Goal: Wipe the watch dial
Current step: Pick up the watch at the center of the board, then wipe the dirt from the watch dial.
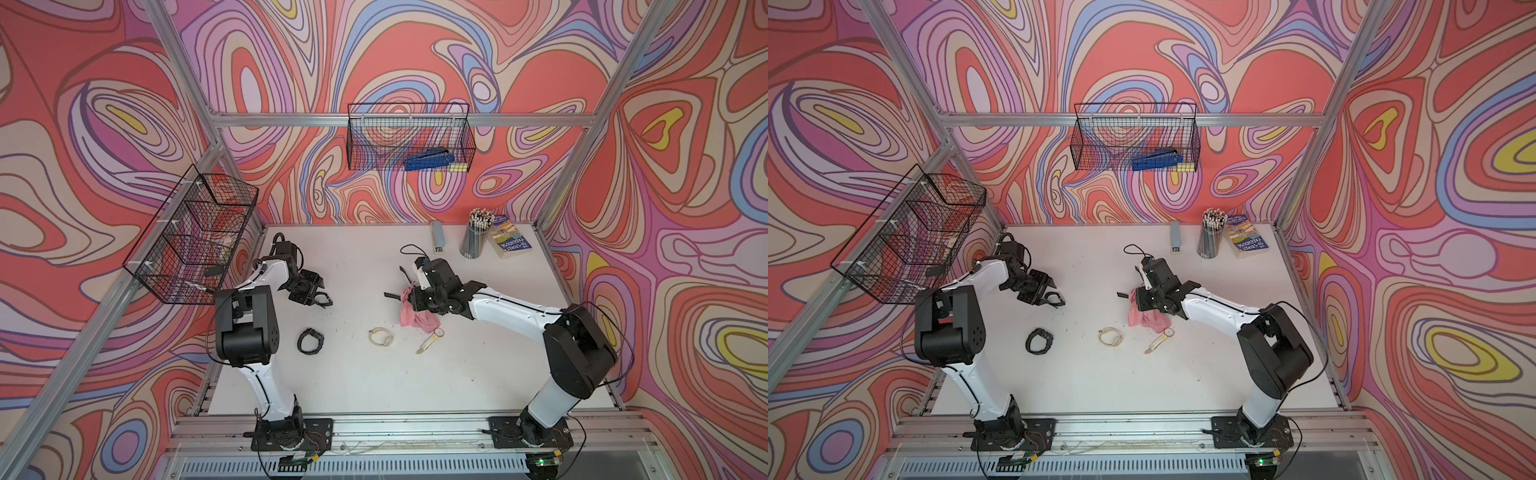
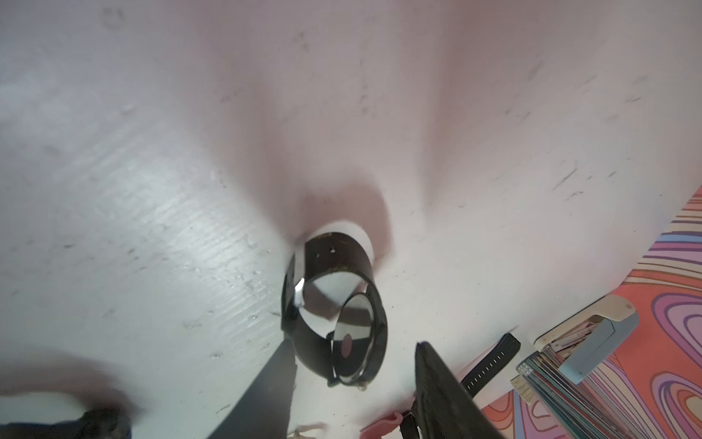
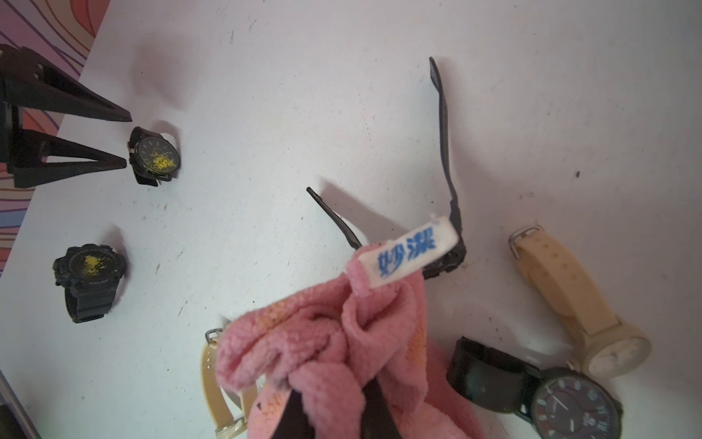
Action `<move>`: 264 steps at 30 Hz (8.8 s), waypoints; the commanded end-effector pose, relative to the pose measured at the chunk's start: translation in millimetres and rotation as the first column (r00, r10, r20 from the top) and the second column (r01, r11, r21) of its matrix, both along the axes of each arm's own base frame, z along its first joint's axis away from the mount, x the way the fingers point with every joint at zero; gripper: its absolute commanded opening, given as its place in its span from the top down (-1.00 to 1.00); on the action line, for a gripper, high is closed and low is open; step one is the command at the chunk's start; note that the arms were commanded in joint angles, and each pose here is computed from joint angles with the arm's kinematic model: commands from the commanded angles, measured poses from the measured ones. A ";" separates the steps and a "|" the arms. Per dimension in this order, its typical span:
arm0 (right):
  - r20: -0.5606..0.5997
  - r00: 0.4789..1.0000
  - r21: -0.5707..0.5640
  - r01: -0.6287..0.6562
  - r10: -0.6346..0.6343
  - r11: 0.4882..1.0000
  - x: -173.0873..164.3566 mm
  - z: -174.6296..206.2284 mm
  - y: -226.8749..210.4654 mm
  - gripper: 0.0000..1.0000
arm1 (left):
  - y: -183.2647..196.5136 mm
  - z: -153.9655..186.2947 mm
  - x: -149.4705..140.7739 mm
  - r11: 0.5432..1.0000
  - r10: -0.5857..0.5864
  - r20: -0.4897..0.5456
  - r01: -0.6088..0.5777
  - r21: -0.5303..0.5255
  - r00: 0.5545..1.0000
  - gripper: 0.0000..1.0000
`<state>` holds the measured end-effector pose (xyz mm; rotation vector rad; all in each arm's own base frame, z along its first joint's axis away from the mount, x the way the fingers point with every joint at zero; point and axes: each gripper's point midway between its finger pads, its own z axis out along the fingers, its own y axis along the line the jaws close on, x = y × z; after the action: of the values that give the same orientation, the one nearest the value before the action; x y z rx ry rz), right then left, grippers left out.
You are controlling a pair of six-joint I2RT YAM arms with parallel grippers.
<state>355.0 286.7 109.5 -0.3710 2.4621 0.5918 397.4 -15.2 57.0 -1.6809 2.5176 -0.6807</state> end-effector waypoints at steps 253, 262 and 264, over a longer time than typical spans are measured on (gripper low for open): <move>0.022 0.807 -0.418 -0.529 0.590 0.739 -32.6 -77.0 199.1 0.73 | -69.1 -34.6 -47.5 0.790 -0.599 -0.032 0.597 0.143 0.800 0.06; 0.047 0.786 -0.427 -0.542 0.617 0.724 -38.1 -73.1 197.4 0.26 | -71.3 -41.2 -54.2 0.834 -0.546 -0.036 0.547 0.078 0.837 0.48; 0.066 0.784 -0.408 -0.544 0.618 0.733 -40.1 -65.4 198.3 0.19 | -72.6 -42.9 -56.9 0.844 -0.532 -0.034 0.533 0.057 0.846 0.54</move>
<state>342.3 478.1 46.8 -1.2283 2.2579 0.2602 345.7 -77.0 21.3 -0.8771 2.9929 -0.4976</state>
